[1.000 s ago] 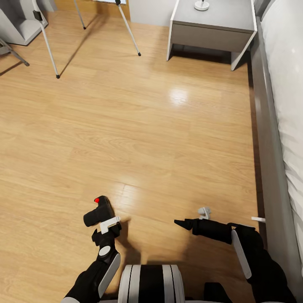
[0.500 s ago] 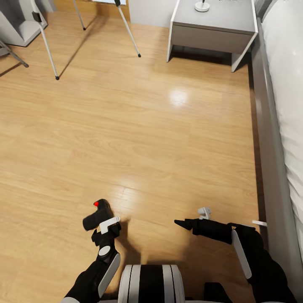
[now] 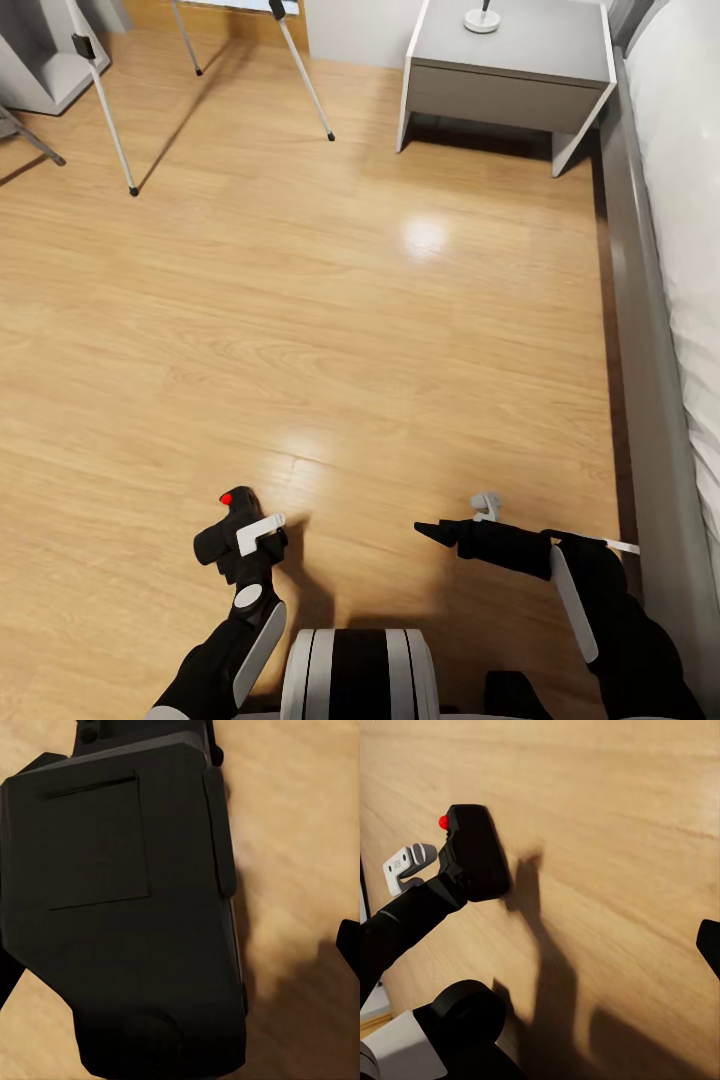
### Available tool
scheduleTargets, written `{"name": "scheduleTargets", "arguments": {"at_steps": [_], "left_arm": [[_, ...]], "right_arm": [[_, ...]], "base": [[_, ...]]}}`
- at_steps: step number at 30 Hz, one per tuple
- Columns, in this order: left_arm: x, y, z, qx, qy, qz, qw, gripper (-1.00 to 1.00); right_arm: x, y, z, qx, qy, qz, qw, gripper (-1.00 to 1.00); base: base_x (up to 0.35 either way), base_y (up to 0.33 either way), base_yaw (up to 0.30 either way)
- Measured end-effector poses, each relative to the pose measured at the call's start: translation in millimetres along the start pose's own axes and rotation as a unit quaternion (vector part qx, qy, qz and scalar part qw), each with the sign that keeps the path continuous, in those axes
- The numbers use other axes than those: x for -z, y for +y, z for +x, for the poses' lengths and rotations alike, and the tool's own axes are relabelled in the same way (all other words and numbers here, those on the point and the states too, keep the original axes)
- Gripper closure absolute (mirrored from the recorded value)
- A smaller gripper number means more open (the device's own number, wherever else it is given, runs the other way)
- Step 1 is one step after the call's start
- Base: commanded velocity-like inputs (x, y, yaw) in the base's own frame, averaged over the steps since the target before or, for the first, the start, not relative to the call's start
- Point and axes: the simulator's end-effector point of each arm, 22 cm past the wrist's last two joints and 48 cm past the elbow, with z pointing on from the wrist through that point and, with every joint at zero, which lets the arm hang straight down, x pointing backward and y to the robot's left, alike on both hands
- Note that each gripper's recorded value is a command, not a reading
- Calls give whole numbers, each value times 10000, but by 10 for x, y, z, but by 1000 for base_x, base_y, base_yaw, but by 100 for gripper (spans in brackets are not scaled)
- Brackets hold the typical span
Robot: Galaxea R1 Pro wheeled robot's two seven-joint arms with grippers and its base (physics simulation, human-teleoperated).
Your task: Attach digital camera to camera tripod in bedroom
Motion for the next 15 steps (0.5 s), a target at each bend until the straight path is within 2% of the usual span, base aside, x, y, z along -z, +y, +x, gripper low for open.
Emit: {"name": "scheduleTargets", "arguments": {"at_steps": [15], "left_arm": [[0,0,1,-4,-1,0,10000,-100]], "right_arm": [[1,-1,0,0,0,1,10000,-100]], "base": [[1,0,0]]}}
